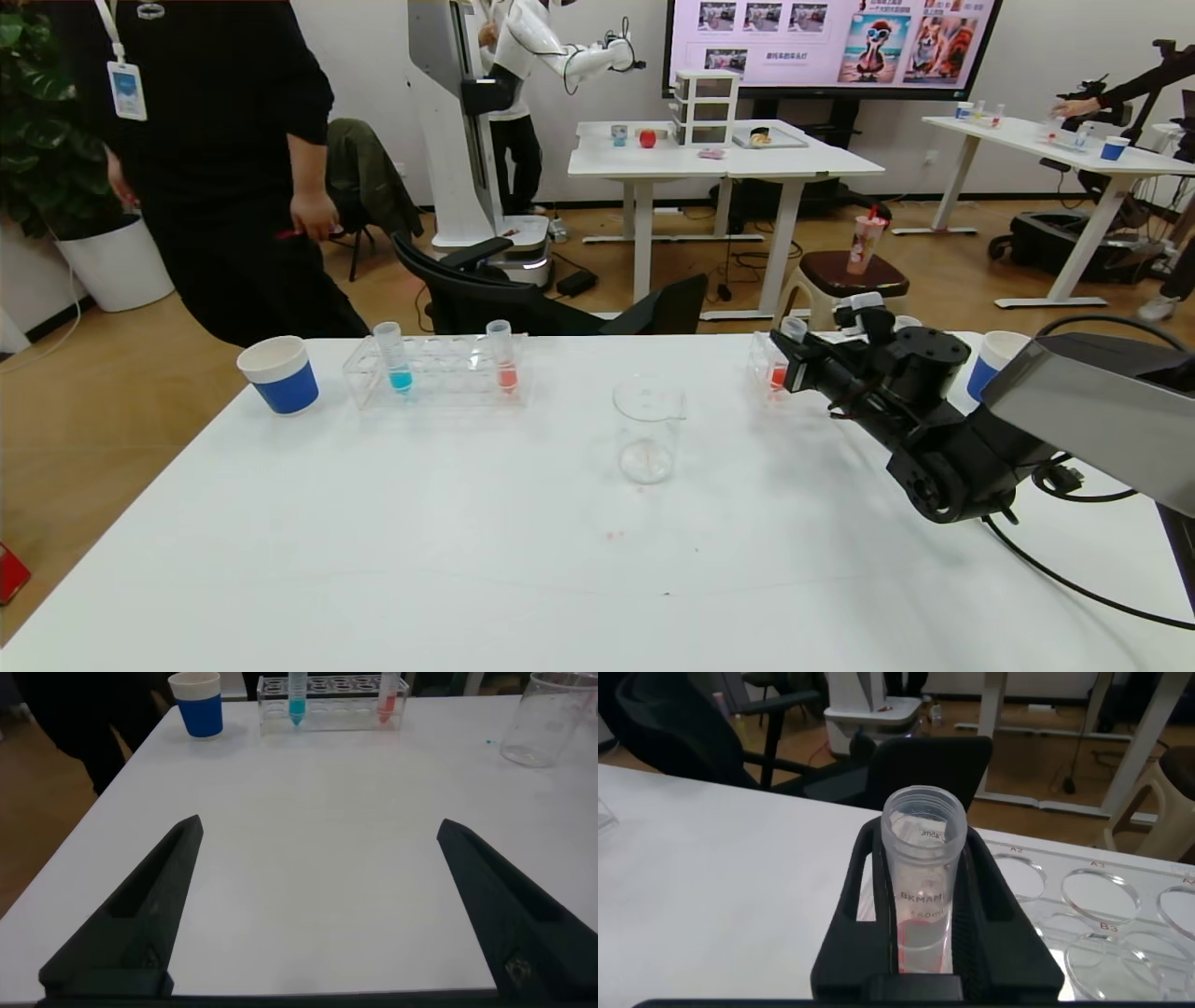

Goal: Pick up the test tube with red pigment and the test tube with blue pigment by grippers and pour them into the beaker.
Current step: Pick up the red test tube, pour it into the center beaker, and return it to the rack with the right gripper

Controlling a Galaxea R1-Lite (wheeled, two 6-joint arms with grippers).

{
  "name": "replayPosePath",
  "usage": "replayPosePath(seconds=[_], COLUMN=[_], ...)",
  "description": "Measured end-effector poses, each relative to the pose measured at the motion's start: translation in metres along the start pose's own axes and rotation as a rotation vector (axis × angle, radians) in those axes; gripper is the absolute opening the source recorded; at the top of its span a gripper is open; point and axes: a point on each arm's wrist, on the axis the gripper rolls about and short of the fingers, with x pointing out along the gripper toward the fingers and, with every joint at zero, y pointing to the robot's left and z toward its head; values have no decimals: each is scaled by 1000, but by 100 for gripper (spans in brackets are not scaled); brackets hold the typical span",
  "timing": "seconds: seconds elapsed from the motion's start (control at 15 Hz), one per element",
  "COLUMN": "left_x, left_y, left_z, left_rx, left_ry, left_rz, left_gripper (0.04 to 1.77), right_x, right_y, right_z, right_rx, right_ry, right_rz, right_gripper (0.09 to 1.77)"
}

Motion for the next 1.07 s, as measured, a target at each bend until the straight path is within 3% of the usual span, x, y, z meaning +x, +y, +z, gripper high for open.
replayPosePath(seconds=[0.07,0.2,0.53,1.07], left_x=[0,0,0,0], left_y=[0,0,0,0], left_z=[0,0,0,0], left_rx=[0,0,0,0], left_ry=[0,0,0,0], left_rz=[2,1,0,0], left_gripper=[175,175,175,175], right_x=[2,2,4,-6], right_y=[0,1,2,14], right_z=[1,1,10,68], right_rx=[1,0,-2,-12], right_ry=[-9,-12,-19,-61], right_rz=[1,1,-4,10], right_gripper=[58,50,50,50])
